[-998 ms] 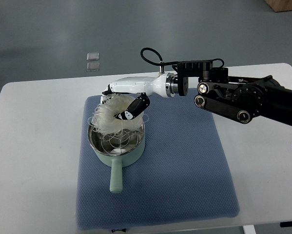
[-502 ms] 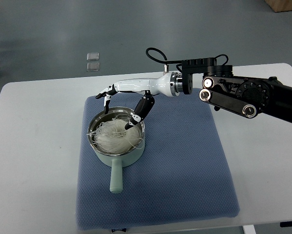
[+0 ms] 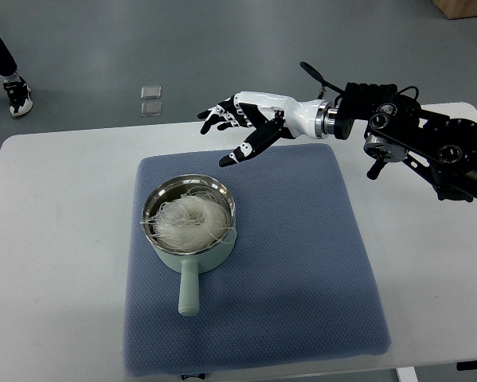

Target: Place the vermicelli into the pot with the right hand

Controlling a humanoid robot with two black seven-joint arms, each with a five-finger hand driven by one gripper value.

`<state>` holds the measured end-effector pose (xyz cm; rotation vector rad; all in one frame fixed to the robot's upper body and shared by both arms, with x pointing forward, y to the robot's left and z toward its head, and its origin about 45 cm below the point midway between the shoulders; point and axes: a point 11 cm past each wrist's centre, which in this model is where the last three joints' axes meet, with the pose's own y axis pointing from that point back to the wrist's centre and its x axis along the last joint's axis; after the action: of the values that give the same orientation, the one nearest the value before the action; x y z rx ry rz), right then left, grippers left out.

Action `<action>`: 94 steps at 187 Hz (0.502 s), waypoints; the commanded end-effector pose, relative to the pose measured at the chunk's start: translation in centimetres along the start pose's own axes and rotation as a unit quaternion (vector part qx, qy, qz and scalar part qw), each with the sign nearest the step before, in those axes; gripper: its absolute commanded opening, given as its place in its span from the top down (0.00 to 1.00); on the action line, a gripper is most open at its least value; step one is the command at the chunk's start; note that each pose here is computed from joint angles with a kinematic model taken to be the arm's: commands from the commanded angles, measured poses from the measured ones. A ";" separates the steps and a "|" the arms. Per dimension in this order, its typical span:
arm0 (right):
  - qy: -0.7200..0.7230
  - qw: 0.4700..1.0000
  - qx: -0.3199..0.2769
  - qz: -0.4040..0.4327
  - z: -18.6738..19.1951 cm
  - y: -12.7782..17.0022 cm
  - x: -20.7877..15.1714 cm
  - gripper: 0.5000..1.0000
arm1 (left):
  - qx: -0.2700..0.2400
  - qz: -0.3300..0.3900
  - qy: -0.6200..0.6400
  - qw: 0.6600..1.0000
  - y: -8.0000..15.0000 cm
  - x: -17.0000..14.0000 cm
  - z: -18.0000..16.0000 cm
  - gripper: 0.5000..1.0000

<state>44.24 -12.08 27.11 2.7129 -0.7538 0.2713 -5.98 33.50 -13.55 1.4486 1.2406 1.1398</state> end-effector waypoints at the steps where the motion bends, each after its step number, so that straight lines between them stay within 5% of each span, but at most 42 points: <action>1: -0.039 0.999 0.002 0.025 1.6 0.9 0.5 0.17 | 0.000 0.000 0.000 1.000 0.0 0.0 0.0 0.00; 94: -0.238 0.949 0.023 0.205 9.5 6.8 3.8 0.17 | -0.001 0.000 0.000 1.000 0.0 0.0 0.1 0.00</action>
<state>44.90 -21.38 22.25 2.6946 -1.3366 -0.1799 -5.99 33.51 -13.55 1.4488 1.2406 1.1400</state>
